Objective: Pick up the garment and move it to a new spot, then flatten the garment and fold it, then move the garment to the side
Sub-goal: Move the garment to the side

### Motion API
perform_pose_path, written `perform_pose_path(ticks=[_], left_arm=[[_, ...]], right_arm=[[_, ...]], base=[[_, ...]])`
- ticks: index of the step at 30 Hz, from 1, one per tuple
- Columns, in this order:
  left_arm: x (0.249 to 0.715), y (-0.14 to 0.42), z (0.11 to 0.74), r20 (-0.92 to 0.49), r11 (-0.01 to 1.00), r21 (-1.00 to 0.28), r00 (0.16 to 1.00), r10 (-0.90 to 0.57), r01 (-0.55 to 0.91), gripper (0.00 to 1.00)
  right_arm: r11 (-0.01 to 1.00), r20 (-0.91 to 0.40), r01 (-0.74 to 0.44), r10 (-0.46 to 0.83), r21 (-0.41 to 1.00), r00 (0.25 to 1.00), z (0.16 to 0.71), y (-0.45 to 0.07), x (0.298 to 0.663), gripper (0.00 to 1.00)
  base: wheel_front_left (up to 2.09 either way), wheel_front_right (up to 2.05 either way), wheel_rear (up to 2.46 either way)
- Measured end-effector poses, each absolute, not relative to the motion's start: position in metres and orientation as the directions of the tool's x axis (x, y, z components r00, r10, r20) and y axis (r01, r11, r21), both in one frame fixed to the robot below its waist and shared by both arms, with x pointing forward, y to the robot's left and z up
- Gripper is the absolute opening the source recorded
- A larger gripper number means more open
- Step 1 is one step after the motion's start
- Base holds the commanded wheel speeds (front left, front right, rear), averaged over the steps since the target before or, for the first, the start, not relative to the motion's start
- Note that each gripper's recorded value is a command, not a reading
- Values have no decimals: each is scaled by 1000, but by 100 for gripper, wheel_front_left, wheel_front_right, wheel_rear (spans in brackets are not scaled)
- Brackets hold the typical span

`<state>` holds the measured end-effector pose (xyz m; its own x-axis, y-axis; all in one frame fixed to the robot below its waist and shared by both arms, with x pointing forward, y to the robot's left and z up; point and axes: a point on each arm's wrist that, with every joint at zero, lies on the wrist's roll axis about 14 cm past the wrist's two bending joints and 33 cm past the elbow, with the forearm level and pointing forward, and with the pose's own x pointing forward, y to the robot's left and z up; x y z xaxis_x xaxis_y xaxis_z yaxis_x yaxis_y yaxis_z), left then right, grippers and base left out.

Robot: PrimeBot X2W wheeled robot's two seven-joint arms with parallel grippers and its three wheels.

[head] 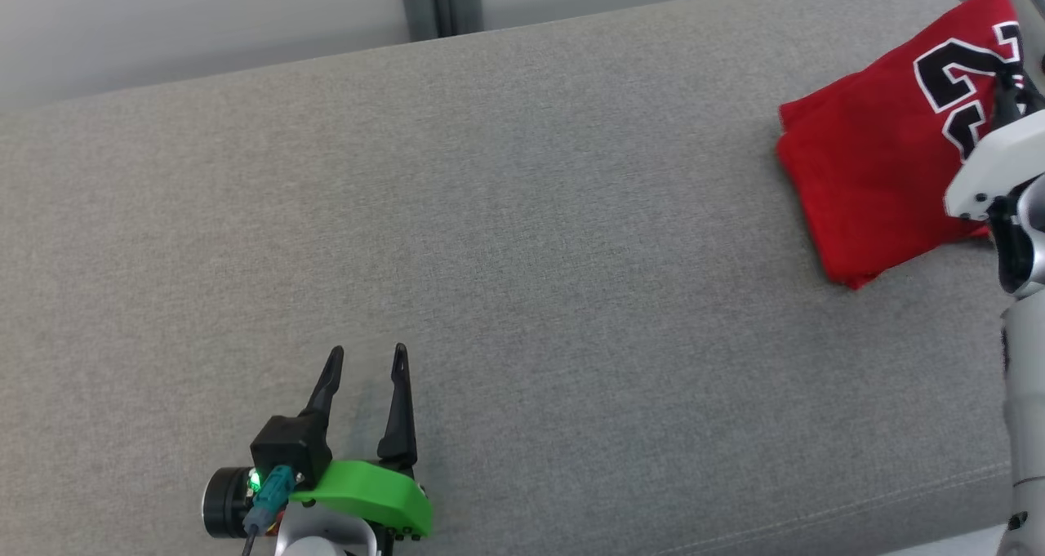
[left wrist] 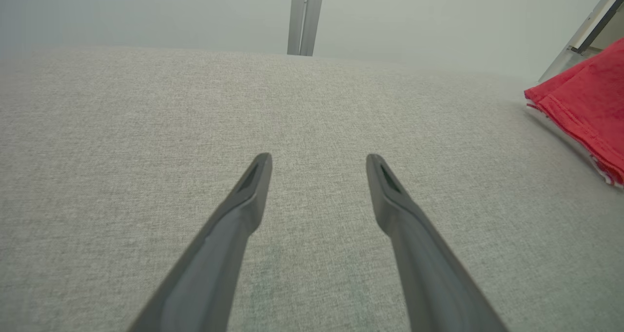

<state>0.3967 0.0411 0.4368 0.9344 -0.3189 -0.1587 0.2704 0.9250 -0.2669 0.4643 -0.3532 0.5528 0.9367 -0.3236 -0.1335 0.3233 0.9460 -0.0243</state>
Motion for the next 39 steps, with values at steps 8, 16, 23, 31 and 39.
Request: perform_pose_path(ticks=[8, 16, 23, 31, 39], left_arm=[[396, 57, 434, -166, 938, -262, 947, -276, 227, 100], [403, 64, 429, -170, 945, -237, 949, -267, 223, 100], [406, 75, 425, -181, 954, -221, 952, -245, 203, 100], [404, 90, 428, -179, 965, -203, 963, -201, 164, 100], [404, 93, 446, -134, 967, -194, 972, -192, 164, 100]], right_arm=[[908, -178, 405, -418, -106, 891, 553, -406, 458, 0], [879, -208, 452, -476, -154, 855, 539, -433, 459, 0], [827, -73, 503, -534, -249, 842, 556, -460, 464, 100], [855, -10, 472, -485, -214, 875, 552, -438, 483, 100], [908, 45, 378, -376, -181, 926, 569, -391, 500, 100]], base=[[0, 0, 0], [0, 0, 0], [0, 0, 0], [0, 0, 0], [0, 0, 0]])
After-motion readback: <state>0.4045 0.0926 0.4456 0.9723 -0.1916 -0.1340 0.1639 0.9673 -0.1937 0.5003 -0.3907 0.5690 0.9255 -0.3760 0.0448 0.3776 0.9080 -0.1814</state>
